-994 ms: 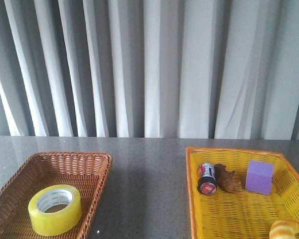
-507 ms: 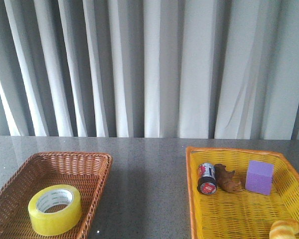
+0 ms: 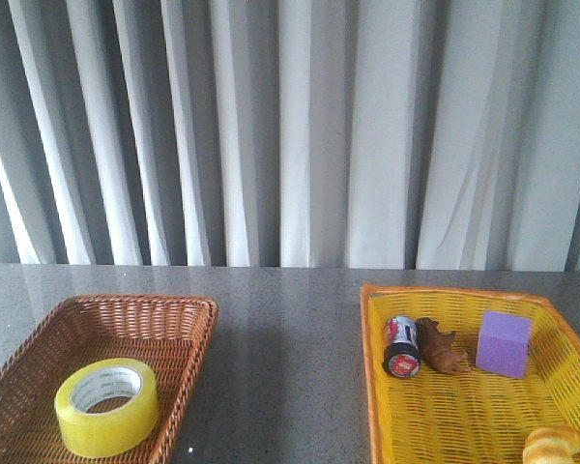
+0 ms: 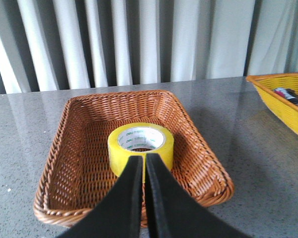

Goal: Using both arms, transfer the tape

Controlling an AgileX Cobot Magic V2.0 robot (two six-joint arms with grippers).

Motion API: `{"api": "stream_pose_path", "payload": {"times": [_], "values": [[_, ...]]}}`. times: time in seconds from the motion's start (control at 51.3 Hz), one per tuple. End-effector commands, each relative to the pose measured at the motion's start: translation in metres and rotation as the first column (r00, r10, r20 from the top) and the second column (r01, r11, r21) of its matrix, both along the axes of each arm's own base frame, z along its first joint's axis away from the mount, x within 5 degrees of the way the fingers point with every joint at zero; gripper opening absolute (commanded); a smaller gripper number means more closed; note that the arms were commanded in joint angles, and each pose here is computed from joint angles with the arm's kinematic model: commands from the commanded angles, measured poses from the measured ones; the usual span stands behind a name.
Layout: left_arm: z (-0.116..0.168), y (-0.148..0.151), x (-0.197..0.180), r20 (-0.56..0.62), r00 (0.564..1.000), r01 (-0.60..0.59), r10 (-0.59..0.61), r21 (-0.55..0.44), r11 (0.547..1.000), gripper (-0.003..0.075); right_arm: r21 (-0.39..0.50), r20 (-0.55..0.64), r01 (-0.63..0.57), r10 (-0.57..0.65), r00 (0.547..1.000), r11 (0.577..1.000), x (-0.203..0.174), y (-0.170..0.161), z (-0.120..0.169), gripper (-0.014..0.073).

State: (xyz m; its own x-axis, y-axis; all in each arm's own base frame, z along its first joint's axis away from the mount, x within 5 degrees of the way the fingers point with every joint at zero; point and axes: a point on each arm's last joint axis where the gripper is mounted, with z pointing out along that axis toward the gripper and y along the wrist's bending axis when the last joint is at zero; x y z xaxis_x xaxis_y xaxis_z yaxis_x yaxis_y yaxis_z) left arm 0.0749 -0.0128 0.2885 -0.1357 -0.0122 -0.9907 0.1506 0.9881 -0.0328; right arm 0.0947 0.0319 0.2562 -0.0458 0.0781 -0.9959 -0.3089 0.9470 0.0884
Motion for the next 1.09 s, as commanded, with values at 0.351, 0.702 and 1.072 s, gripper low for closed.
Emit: {"api": "stream_pose_path", "payload": {"times": [0.351,0.702,1.072], "values": [[-0.072,0.01,-0.022,0.278,0.957,-0.112,0.089,0.068,0.991,-0.0007,0.011,0.072,0.033,-0.033,0.997,0.999,0.003,-0.002,0.014,-0.0005],[-0.072,0.011,-0.022,0.27,0.956,-0.131,0.112,0.052,0.99,-0.0007,0.011,0.072,0.033,-0.033,0.997,0.999,0.003,-0.002,0.014,-0.0005],[-0.072,0.011,-0.022,0.255,0.959,-0.116,0.122,-0.038,0.992,-0.0007,0.011,0.072,0.033,-0.033,0.997,0.999,0.003,-0.002,0.014,-0.0005]]}}
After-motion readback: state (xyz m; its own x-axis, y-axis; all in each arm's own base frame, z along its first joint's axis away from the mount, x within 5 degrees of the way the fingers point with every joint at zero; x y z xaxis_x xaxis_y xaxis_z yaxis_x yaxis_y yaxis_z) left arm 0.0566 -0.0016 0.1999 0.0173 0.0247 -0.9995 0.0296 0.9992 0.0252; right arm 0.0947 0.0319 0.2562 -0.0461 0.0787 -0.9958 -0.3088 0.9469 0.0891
